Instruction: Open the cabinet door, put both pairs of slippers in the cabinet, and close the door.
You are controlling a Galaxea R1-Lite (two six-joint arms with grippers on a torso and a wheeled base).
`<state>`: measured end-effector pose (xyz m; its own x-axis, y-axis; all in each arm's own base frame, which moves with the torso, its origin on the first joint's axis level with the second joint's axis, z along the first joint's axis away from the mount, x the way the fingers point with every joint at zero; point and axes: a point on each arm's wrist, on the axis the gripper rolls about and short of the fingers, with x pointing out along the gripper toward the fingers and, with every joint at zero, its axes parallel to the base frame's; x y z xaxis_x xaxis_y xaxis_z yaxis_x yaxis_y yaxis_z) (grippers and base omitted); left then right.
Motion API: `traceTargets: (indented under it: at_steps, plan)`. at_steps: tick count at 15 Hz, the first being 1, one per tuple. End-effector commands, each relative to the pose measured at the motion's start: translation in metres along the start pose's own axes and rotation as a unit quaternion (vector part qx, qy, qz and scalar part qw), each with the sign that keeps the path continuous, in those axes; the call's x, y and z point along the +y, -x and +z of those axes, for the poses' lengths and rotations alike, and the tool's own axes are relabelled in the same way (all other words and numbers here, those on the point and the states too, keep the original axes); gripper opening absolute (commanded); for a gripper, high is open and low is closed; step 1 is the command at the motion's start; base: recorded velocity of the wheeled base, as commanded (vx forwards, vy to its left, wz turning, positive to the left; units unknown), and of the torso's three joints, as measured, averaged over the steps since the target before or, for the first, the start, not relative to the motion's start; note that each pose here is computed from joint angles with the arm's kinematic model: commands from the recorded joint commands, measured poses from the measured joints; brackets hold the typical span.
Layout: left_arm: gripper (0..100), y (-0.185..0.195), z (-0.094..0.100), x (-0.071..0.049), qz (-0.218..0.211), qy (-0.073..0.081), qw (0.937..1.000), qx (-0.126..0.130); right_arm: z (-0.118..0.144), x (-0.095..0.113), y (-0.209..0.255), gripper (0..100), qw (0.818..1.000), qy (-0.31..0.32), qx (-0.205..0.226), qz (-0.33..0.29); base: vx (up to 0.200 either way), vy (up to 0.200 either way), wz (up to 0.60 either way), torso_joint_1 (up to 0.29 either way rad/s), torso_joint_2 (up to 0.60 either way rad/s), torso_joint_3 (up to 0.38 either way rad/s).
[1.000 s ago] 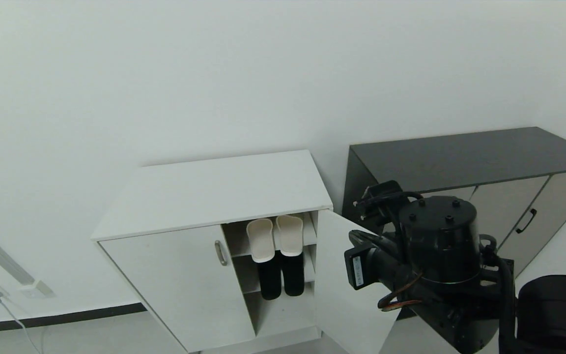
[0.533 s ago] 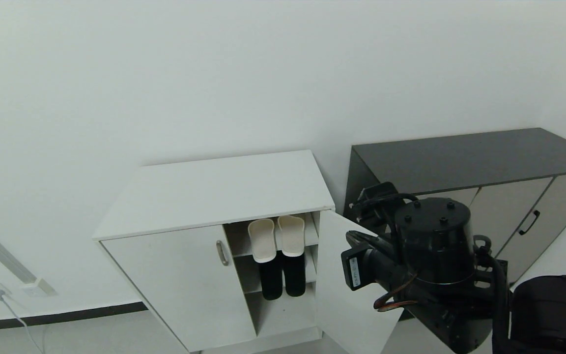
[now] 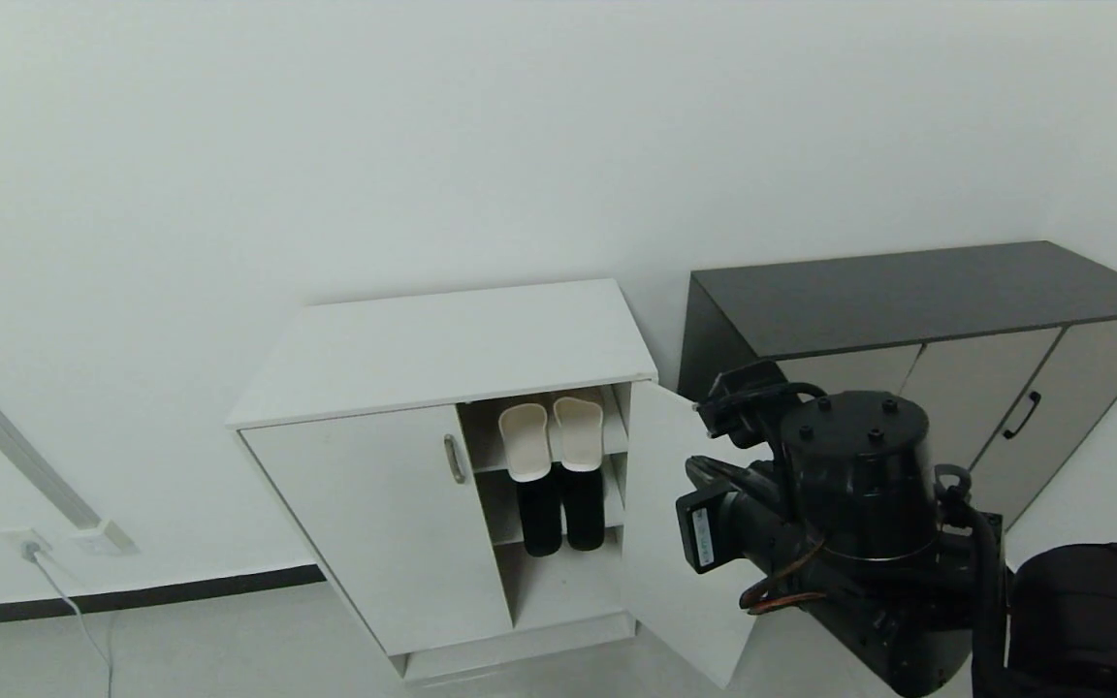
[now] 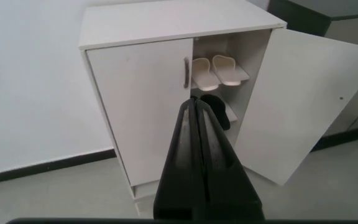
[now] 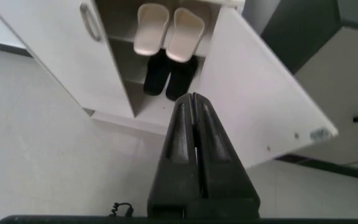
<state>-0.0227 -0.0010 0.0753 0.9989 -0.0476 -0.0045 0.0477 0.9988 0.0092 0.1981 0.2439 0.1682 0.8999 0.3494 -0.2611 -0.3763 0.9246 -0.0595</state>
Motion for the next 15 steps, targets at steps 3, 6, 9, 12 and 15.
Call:
traceTargets:
  at_steps: [3, 6, 9, 12, 15]
  plan:
    - [0, 0.0, 0.0, 0.0, 0.0, 0.0, 1.0, 0.001, -0.002, -0.005, -0.005, 0, 1.0, 0.005, 0.004, -0.011, 0.0, 0.0, 0.0, 0.0, 0.0, 0.0]
    - [0, 0.0, 0.0, 0.0, 0.0, 0.0, 1.0, 0.0, -0.004, -0.018, -0.021, 0, 0.999, 0.001, -0.001, -0.038, 0.0, 0.0, 0.0, 0.0, 0.0, 0.0]
    - [0, 0.0, 0.0, 0.0, 0.0, 0.0, 1.0, 0.0, -0.001, -0.049, -0.045, 0, 0.996, -0.007, -0.006, -0.086, 0.0, 0.0, 0.0, 0.0, 0.0, 0.0]
    - [0, 0.0, 0.0, 0.0, 0.0, 0.001, 1.0, 0.0, -0.008, -0.083, -0.072, 0, 0.994, -0.021, 0.01, -0.106, 0.0, 0.0, 0.0, 0.0, 0.0, 0.0]
    - [0, 0.0, 0.0, 0.0, 0.0, 0.001, 1.0, 0.001, -0.013, -0.099, -0.092, 0, 0.992, -0.037, 0.015, -0.122, 0.0, 0.0, 0.0, 0.0, 0.0, 0.0]
